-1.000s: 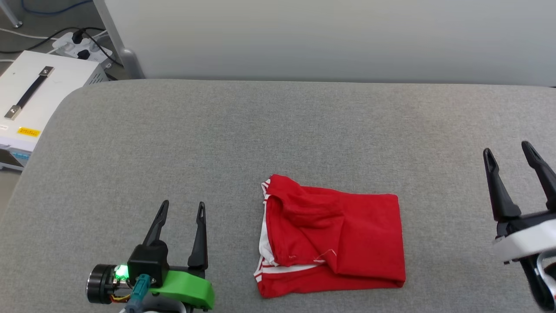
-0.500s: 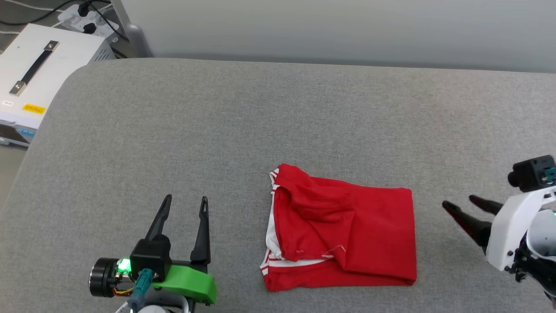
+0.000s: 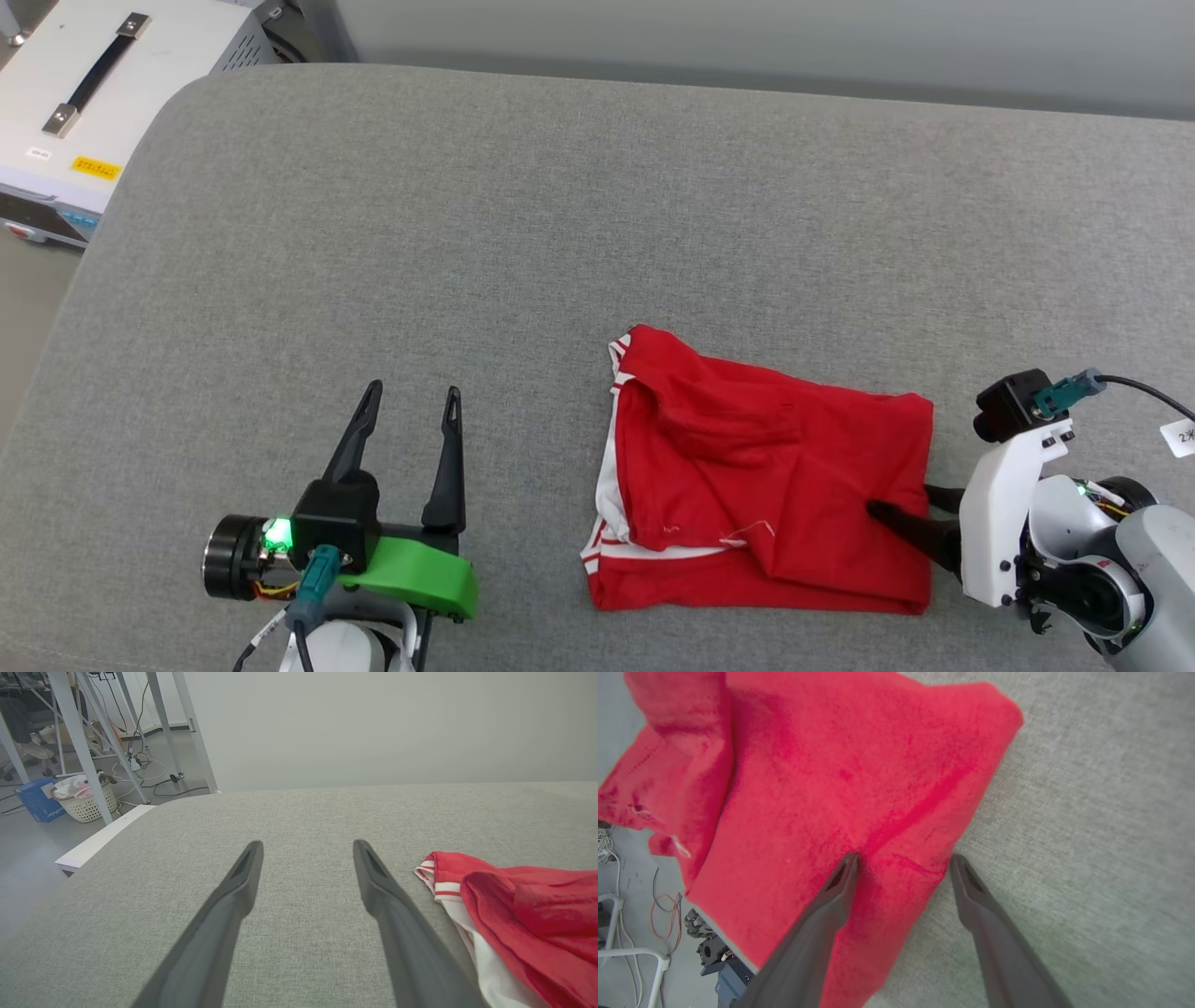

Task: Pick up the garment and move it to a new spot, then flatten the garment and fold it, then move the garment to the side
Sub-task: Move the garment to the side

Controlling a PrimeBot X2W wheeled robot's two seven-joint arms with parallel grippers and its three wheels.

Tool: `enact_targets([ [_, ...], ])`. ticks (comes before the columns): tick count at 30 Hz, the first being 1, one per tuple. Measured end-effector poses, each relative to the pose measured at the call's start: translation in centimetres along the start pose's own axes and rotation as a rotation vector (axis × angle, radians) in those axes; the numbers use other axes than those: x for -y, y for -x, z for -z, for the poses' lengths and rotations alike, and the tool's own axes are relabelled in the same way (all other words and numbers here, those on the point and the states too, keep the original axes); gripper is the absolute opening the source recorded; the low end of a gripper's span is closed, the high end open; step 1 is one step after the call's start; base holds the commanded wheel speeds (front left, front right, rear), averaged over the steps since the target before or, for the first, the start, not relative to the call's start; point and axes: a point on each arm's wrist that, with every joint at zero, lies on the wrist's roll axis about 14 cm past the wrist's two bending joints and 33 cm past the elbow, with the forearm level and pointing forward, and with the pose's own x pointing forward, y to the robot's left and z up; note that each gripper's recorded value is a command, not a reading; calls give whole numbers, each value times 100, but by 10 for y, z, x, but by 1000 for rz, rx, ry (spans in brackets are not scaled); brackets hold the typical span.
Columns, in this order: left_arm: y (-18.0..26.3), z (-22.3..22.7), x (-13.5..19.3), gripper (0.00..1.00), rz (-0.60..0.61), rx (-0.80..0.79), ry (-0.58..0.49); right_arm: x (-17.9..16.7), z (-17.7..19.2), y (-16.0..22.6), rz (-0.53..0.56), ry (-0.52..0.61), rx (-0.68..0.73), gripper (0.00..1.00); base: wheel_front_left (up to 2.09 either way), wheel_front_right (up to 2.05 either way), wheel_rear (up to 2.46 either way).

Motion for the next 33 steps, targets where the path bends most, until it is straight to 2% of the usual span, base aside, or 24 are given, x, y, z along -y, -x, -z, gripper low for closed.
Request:
enact_targets([
  [5,-1,3,-4,100,-11,-8,-3,-5,17,-16,-19,27,-84,100,0,0,0],
  [9,-1,4,-6,100,-18,-14,-3,-10,17,-21,-38,38,-76,100,0,0,0],
  [10,-1,4,-6,100,-19,-14,-3,-11,14,-22,-41,41,-61,46,0,0,0],
  [11,-1,4,-6,100,-19,-13,-3,-11,13,-22,-43,44,-45,0,0,0,0],
  [18,0,-2,-2,100,-9,3,0,-18,-27,-11,-42,122,129,0,0,0,0],
  [24,1,-9,4,100,10,27,5,-19,-78,21,1,291,295,0,0,0,0],
  [33,-5,-11,27,100,74,36,22,-6,-91,70,77,385,360,0,0,0,0],
])
